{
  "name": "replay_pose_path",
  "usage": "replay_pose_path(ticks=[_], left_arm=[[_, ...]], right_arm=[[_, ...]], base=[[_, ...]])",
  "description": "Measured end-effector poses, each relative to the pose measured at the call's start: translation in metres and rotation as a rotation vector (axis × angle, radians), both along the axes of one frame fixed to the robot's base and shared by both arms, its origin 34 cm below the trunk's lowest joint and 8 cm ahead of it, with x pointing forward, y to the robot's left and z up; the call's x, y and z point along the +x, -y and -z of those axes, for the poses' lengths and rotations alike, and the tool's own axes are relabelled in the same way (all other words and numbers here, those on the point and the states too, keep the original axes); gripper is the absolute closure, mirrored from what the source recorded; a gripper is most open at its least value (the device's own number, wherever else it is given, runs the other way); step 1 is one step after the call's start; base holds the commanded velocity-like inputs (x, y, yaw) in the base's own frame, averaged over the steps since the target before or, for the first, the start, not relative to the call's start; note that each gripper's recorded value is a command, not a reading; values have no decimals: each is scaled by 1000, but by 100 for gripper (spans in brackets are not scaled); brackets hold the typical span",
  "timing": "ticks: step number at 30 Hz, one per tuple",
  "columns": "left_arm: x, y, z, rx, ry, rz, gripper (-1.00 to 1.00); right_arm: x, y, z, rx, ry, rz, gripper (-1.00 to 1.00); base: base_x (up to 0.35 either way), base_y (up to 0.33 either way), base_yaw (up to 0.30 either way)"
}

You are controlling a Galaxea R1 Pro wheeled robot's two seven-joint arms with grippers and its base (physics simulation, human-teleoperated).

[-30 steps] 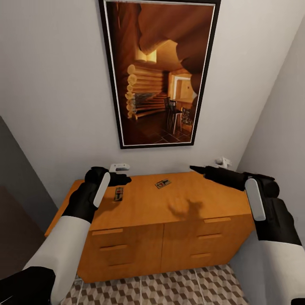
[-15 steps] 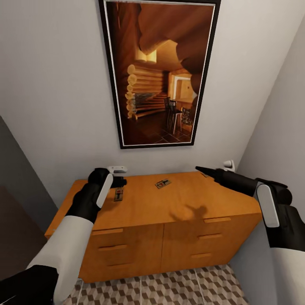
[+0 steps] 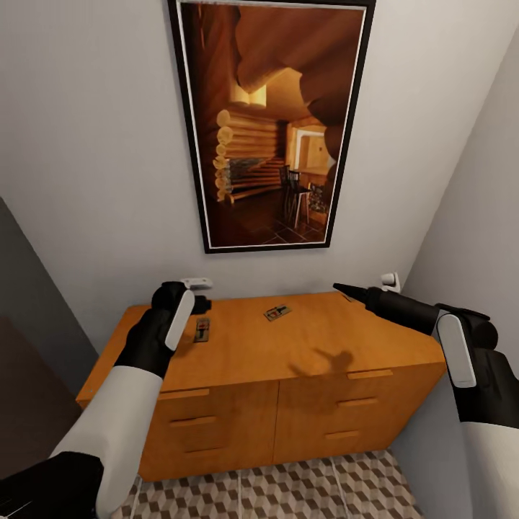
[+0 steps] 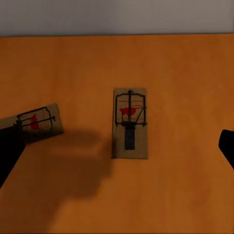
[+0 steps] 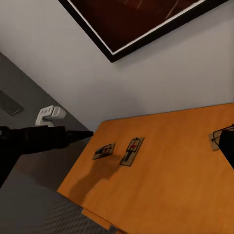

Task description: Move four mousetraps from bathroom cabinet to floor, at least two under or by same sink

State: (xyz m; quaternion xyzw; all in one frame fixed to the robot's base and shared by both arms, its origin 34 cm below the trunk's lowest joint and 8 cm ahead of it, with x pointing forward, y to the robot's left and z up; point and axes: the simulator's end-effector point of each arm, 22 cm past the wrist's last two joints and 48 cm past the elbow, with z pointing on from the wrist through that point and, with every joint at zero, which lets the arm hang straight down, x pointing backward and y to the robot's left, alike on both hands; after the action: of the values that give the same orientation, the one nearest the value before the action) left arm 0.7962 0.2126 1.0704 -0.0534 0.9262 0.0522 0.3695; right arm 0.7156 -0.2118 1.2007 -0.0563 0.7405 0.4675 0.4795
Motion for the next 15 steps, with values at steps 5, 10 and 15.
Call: replay_pose_path(ticks=[5, 10, 15], left_arm=[[1, -11, -8, 26, 9, -41, -100], [1, -13, -10, 21, 8, -60, -100], [1, -4, -9, -31, 4, -54, -100]], right_arm=[[0, 0, 0, 0, 0, 0, -100], [0, 0, 0, 0, 0, 0, -100], [0, 0, 0, 2, 1, -1, -100]], base=[[0, 0, 0], [0, 0, 0], [0, 0, 0]])
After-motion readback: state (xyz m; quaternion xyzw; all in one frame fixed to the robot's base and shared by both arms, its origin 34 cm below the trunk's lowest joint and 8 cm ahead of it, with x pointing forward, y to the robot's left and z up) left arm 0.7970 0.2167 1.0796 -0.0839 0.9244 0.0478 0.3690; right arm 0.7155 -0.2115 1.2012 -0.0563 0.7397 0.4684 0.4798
